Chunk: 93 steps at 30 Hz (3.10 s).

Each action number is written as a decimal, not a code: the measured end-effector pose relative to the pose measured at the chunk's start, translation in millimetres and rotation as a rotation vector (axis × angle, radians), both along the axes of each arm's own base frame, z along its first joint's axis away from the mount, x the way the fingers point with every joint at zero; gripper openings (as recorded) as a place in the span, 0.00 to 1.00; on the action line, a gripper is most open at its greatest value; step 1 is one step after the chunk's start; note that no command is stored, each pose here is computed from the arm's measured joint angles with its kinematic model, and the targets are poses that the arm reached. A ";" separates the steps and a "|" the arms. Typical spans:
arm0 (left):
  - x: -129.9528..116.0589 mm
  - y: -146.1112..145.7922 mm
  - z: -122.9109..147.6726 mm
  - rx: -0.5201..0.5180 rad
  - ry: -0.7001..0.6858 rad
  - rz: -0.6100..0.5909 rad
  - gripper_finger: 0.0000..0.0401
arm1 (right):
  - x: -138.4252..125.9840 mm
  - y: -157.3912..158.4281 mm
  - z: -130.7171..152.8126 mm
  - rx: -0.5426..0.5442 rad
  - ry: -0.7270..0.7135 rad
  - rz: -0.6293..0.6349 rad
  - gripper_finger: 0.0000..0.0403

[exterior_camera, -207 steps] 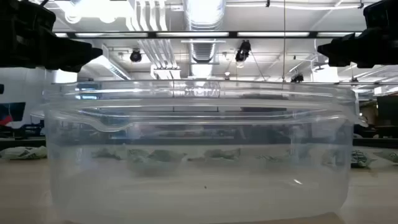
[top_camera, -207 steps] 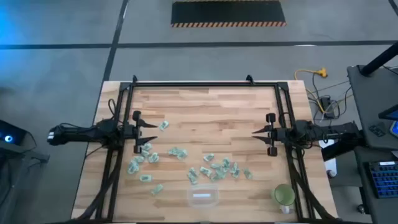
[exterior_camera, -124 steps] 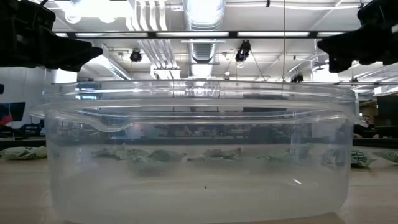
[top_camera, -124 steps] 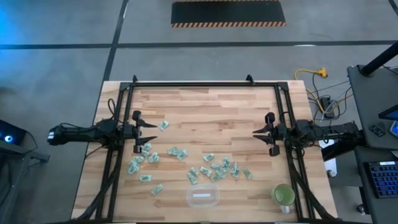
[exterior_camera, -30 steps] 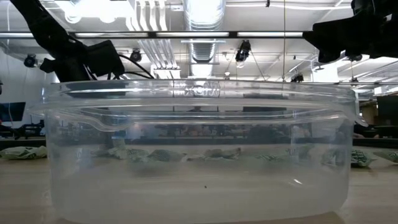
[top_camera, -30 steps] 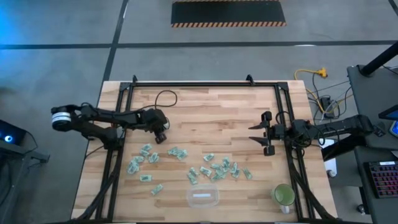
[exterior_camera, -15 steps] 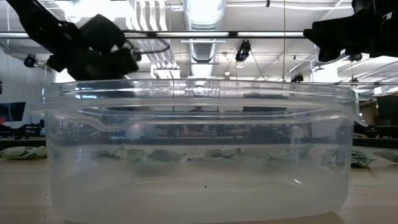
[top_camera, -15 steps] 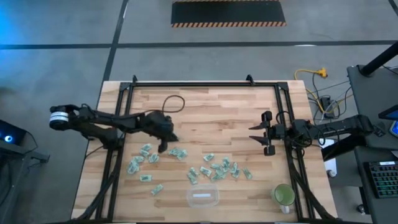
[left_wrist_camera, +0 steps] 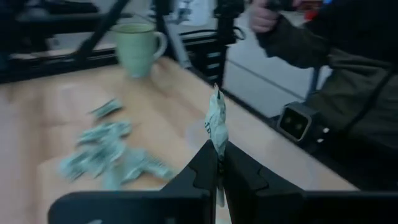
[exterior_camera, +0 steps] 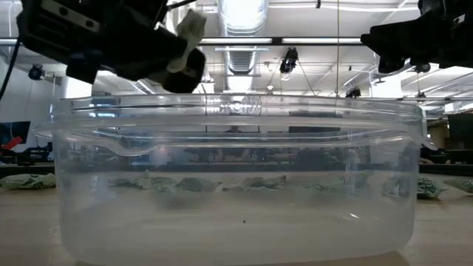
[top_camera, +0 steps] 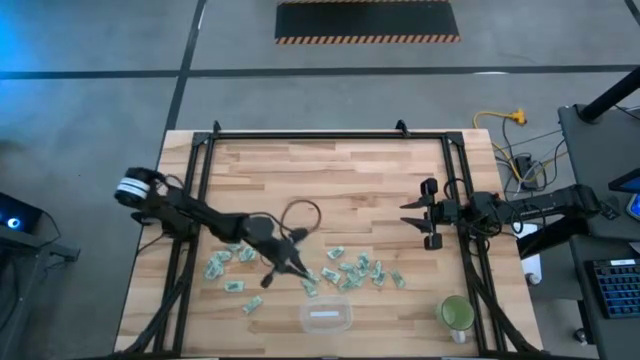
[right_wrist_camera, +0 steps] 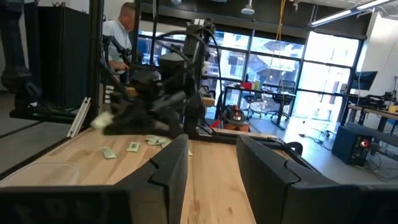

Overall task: Pick and place Stevia / Truvia into bins
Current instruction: Put the stevia packet into the transparent container

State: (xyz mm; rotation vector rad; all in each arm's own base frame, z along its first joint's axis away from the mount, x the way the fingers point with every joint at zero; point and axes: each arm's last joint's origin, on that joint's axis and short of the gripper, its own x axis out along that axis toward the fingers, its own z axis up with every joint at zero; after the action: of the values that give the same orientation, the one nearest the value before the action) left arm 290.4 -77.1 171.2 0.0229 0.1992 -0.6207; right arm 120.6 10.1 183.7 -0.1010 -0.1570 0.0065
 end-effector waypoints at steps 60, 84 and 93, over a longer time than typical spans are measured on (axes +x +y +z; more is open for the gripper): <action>-35.4 12.8 33.0 0.262 0.525 0.459 0.41 | 133.5 32.7 -33.0 -0.001 0.836 0.198 0.22; -52.9 20.3 22.7 0.279 0.521 0.542 0.41 | 207.2 42.2 -74.4 -0.210 0.952 0.189 0.23; -52.6 20.7 21.5 0.292 0.520 0.550 0.41 | 206.4 40.8 -76.0 -0.222 0.965 0.146 0.12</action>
State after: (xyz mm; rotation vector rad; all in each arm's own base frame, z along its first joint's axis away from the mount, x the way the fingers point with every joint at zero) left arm 237.8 -56.4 192.7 0.0851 0.7707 -0.0321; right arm 327.0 50.9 107.7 -0.2960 0.8030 0.2149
